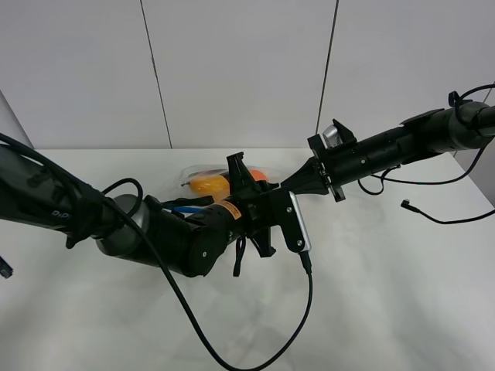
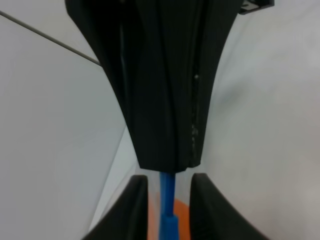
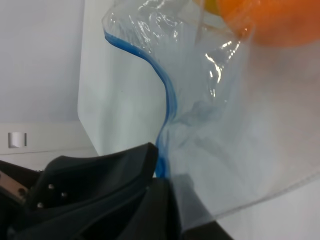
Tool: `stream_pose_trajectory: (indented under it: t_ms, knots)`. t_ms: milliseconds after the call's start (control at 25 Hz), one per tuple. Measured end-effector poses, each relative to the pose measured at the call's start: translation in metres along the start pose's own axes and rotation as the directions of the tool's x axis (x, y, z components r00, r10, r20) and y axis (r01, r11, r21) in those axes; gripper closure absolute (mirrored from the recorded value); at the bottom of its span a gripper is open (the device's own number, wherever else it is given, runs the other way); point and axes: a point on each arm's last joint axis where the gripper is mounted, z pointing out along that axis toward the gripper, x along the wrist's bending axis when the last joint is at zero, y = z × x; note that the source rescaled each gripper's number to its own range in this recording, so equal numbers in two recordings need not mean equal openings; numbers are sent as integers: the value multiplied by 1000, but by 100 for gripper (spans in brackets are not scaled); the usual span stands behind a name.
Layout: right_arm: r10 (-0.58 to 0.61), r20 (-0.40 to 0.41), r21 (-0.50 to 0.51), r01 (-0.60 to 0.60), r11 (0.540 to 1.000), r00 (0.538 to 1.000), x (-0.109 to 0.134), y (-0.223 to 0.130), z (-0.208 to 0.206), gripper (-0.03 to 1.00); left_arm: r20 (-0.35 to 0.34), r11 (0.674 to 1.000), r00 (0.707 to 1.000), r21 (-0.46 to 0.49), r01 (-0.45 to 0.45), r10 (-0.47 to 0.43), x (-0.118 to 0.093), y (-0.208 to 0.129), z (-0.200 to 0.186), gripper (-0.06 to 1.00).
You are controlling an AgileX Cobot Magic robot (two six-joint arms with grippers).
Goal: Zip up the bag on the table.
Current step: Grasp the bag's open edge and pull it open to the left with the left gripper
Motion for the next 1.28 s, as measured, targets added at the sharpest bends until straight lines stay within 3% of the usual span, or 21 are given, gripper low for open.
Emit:
stream_pose_trajectory:
  t_ms: [120,240,1080,1280]
  knots:
    - [0,0,0,0,1000,1000,0,0,0,97,0,1000,1000,0,0,0,0,0,0,88]
    - [0,0,0,0,1000,1000,0,0,0,97,0,1000,1000,0,0,0,0,0,0,91]
    - [6,0,-21,-6,1000,1000,0,2,0,97,-20,998,1000,52,25,-24,5,-10,1,94]
    - [6,2,-33,-6,999,1000,1,3,1,97,-31,993,998,107,-42,45,14,-24,4,94]
